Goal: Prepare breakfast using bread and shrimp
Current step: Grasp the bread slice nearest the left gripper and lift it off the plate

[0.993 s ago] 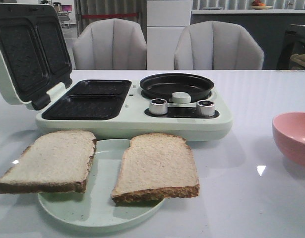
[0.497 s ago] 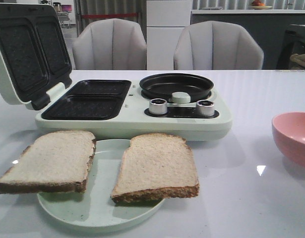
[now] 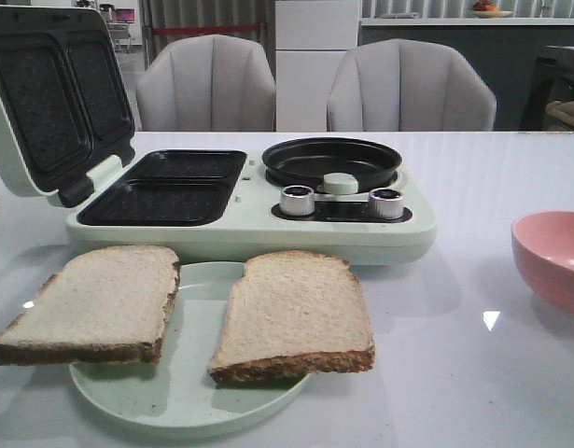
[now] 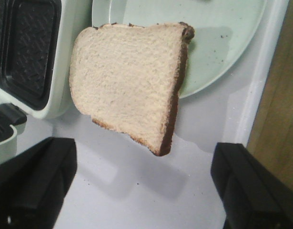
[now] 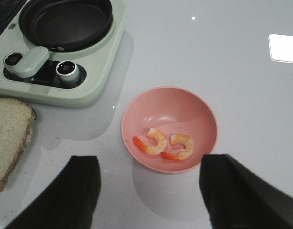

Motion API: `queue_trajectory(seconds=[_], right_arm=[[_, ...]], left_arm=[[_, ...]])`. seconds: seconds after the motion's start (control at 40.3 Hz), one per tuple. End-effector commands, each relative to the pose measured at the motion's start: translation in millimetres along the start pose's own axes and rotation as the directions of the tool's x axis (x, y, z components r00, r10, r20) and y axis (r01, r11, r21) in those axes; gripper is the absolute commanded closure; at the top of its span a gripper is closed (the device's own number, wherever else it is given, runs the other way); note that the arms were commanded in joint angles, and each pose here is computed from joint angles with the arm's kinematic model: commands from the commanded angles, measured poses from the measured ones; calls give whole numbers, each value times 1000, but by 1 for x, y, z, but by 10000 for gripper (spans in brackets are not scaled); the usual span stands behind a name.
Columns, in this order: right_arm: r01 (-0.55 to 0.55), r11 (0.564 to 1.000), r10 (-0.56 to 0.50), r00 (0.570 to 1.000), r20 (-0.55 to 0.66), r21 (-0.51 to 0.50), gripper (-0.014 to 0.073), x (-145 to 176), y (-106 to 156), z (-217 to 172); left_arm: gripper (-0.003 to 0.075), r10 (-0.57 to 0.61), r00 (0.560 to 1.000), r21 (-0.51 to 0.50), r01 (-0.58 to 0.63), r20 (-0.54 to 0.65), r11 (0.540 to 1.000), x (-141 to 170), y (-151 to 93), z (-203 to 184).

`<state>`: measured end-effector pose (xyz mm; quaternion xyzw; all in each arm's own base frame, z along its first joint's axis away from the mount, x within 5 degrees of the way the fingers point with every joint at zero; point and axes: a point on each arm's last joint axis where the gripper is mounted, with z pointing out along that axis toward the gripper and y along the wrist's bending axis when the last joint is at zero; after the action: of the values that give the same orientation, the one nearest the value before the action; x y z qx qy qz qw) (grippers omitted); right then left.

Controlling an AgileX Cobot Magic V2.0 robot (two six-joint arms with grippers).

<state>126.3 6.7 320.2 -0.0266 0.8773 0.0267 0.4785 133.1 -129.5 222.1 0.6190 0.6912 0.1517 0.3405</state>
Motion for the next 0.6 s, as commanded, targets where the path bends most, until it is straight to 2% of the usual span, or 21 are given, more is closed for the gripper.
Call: queue_trajectory(seconds=[0.0,0.174,0.298,0.397,0.571], right_arm=[[5,1000,-6,996,92,9,45,-14,-1,-4],[5,1000,-6,996,92,9,45,-14,-1,-4],[5,1000,-6,996,92,9,45,-14,-1,-4],[5,1000,-6,996,92,9,45,-14,-1,-4],[5,1000,-6,996,92,9,45,-14,-1,-4]], left_arm=[[108,11,1000,-57,-11,12,998,-15,3,11],[150,37,997,-107,-44,-62,993,-20,-3,42],[151,49,987,-142,-71,-152,987,-17,-6,58],[151,88,981,-126,-111,-173,986,-17,-11,67],[151,38,982,-166,-69,-186,984,-12,-5,81]])
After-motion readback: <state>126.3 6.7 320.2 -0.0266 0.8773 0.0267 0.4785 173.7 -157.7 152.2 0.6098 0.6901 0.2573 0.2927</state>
